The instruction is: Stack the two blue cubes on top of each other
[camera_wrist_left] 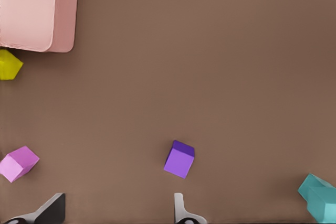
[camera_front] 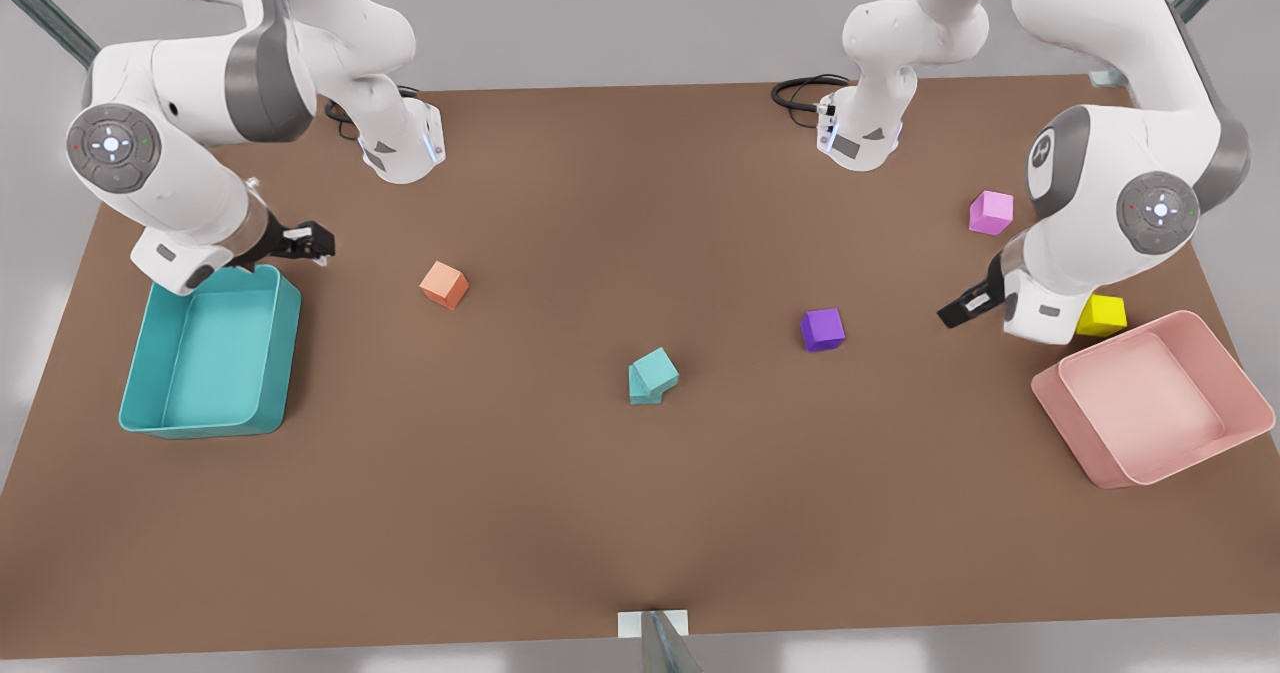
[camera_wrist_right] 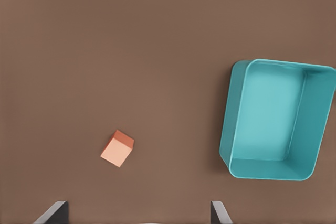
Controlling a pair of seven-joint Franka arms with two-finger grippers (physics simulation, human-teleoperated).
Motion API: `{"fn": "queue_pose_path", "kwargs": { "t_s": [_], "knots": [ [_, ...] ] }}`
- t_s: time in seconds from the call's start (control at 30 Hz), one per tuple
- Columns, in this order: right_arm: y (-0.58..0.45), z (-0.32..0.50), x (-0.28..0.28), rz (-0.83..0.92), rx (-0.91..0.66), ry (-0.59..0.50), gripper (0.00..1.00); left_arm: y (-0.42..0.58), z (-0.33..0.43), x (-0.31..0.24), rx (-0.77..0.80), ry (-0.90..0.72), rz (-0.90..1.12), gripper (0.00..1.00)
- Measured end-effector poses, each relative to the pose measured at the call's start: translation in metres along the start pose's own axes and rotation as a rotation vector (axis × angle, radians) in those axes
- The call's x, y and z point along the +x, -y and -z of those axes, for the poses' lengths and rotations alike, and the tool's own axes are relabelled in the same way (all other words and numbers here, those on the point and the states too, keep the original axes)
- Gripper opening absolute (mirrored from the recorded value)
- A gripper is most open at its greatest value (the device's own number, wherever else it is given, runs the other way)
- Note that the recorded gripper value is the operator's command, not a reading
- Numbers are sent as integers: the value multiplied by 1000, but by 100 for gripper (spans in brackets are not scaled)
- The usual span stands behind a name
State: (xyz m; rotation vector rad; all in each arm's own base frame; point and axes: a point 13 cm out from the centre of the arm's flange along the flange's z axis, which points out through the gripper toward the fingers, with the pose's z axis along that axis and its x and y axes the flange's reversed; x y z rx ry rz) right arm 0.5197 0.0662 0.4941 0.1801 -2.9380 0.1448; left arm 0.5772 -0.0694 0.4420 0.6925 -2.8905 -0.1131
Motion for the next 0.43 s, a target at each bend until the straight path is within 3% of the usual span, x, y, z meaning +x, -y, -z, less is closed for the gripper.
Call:
{"fn": "queue_pose_path", "kwargs": {
  "t_s": [0.17,0.2,0.27,0.3,0.43],
  "knots": [
    [-1,-4,-1,1,0,-7,100,-5,-2,6,-22,-15,-160,100],
    [-3,-19,-1,4,2,-46,100,-5,-2,7,-19,-20,-187,100],
    [-11,-104,-8,16,19,-277,100,-5,-6,8,-18,-33,-235,100],
    [-14,-117,-6,20,23,-326,100,-5,-7,8,-18,-38,-258,100],
    [-9,-40,1,10,7,-164,100,-4,-8,9,-15,-47,-337,100]
  ]
}}
